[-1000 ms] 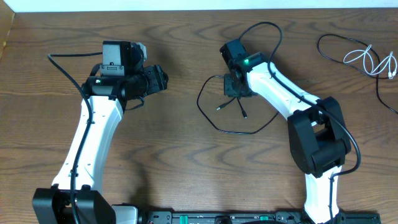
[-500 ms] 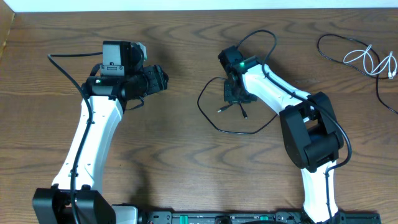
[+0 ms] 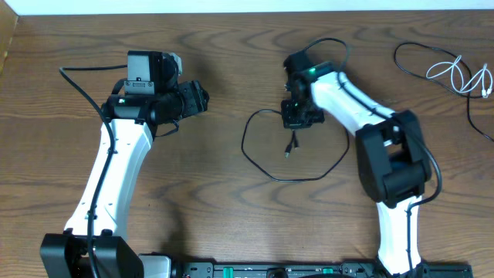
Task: Untangle cables
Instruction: 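Drag the black cable rightward with the right gripper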
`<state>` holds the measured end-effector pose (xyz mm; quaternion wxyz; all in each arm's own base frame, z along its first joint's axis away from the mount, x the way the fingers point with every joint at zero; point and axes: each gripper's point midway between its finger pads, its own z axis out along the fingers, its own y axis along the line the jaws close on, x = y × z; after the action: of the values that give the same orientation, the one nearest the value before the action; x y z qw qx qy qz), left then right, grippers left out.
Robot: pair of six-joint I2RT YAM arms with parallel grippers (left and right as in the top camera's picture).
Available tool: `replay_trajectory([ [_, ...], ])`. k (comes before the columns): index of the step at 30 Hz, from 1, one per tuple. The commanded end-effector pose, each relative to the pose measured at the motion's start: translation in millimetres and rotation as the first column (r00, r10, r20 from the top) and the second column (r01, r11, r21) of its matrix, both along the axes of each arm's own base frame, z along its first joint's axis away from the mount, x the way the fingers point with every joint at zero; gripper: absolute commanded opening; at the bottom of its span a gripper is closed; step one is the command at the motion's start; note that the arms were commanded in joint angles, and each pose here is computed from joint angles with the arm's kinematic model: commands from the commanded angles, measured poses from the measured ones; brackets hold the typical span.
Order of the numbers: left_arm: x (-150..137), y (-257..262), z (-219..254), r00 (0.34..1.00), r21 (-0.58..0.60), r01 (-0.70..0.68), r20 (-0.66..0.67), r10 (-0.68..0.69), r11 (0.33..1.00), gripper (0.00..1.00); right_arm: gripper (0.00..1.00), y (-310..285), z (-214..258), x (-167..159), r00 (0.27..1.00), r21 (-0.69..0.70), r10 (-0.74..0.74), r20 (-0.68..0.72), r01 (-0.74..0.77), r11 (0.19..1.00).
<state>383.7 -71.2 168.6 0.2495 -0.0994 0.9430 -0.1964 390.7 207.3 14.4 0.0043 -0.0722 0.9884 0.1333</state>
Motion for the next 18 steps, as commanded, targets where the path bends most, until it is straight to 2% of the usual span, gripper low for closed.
replay_trajectory([
  [1,-0.7,3.6,-2.6,1.0,0.021,0.003,-0.001,-0.003,1.0,0.66,0.01,30.6,118.3,7.7,0.96,0.43,0.177,0.216,-0.256,0.866],
  [4,-0.6,3.6,-2.5,1.0,0.021,0.003,0.0,-0.003,1.0,0.66,0.01,14.6,186.6,6.3,0.932,0.579,0.14,0.334,-0.32,0.75],
  [10,-0.7,3.5,-2.5,1.0,0.021,0.003,-0.001,-0.003,1.0,0.66,0.01,-10.3,225.9,9.5,0.926,0.67,0.061,0.373,-0.314,0.673],
  [12,-0.7,3.5,-2.5,1.0,0.02,0.003,-0.001,-0.003,1.0,0.66,0.01,-23.9,221.6,14.6,0.933,0.658,0.032,0.359,-0.277,0.7],
  [14,-1.1,3.5,-2.8,1.0,0.02,0.003,-0.003,-0.003,1.0,0.66,0.01,-59.9,196.2,27.1,0.959,0.559,-0.071,0.274,-0.099,0.823],
  [16,-1.6,3.5,-3.1,1.0,0.021,0.003,-0.005,-0.003,1.0,0.66,0.01,-95.1,171.6,32.3,0.962,0.412,-0.164,0.22,0.061,0.909],
  [18,-1.6,3.5,-3.1,1.0,0.021,0.003,-0.005,-0.003,1.0,0.66,0.01,-131.5,150.0,31.5,0.949,0.235,-0.251,0.189,0.205,0.95],
])
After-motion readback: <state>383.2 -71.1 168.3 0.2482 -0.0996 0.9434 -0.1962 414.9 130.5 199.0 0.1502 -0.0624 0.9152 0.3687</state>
